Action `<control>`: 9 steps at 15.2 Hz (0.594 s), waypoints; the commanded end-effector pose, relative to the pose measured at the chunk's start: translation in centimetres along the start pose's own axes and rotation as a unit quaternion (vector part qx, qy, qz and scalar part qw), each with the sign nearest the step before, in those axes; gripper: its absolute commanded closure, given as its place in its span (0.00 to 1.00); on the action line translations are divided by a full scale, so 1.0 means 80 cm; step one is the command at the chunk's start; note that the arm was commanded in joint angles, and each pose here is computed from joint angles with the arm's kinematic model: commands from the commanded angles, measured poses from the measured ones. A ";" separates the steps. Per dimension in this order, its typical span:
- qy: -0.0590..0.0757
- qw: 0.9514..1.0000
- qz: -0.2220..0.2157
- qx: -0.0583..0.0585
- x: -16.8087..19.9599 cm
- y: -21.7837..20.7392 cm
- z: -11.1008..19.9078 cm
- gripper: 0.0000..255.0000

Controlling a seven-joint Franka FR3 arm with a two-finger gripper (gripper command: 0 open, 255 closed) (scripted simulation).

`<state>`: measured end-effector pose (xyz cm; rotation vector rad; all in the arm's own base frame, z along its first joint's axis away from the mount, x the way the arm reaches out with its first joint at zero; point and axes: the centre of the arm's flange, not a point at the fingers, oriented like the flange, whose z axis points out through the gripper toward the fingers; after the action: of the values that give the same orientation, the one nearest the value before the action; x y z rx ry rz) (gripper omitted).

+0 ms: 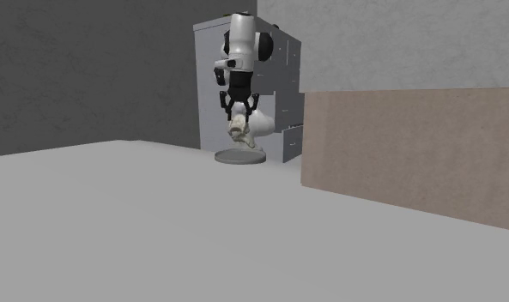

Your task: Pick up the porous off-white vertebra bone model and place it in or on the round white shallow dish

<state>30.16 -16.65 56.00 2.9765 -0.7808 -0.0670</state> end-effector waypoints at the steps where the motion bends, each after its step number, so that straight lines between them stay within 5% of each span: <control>1: 0.000 1.000 0.000 0.000 -0.011 -0.003 0.012 1.00; 9: 0.000 1.000 0.000 0.000 -0.009 -0.006 0.065 1.00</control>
<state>29.47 -16.18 51.49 2.9733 -0.7844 -0.0618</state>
